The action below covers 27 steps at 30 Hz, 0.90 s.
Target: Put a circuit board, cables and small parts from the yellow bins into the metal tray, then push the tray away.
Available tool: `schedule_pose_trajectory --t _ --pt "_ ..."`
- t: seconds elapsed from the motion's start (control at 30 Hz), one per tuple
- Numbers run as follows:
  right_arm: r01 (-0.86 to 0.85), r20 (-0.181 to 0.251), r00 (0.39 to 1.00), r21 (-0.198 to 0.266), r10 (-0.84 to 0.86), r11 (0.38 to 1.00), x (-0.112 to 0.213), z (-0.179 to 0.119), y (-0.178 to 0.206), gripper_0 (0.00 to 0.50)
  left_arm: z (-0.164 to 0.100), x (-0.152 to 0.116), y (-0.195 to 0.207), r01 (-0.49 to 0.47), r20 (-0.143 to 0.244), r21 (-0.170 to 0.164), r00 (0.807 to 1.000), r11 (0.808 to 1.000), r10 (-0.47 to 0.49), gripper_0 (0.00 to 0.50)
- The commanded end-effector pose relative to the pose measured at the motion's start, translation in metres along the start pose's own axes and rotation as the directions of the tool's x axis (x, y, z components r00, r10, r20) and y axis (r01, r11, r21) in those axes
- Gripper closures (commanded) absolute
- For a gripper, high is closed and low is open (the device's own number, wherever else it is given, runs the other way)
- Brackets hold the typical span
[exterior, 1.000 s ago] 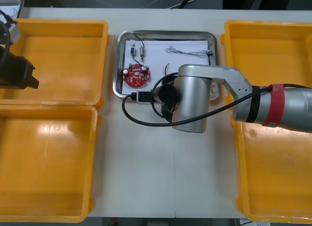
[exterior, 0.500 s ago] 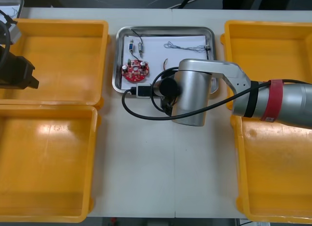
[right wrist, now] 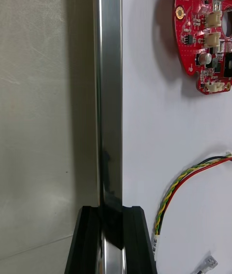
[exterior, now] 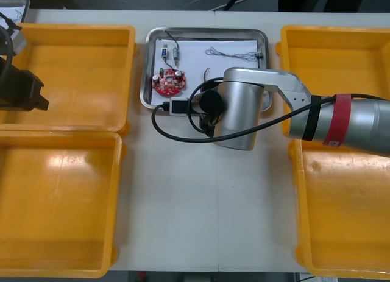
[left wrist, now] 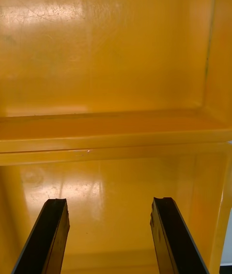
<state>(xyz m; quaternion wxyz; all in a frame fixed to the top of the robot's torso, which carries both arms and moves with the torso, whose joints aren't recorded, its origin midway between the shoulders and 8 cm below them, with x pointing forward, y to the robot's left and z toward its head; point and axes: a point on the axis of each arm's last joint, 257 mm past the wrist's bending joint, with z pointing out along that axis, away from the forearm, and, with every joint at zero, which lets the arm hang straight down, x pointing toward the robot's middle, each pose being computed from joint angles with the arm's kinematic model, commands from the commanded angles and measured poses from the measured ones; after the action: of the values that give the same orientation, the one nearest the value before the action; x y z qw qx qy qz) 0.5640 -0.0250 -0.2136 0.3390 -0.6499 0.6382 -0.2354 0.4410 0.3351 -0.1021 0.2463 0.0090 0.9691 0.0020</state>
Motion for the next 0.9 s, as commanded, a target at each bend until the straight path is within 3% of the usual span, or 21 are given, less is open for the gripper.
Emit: schedule_pose_trajectory --t 0.03,0.9 --pt "0.031 0.047 0.998 0.040 -0.032 0.999 -0.027 -0.012 -0.027 0.500 -0.006 0.000 0.005 -0.098 0.014 -0.020 0.995 0.995 0.099 0.000" --pt "0.007 0.106 0.994 0.094 -0.017 0.996 -0.040 -0.001 -0.062 0.500 -0.006 0.000 0.005 -0.098 0.014 -0.020 0.995 0.995 0.099 0.000"
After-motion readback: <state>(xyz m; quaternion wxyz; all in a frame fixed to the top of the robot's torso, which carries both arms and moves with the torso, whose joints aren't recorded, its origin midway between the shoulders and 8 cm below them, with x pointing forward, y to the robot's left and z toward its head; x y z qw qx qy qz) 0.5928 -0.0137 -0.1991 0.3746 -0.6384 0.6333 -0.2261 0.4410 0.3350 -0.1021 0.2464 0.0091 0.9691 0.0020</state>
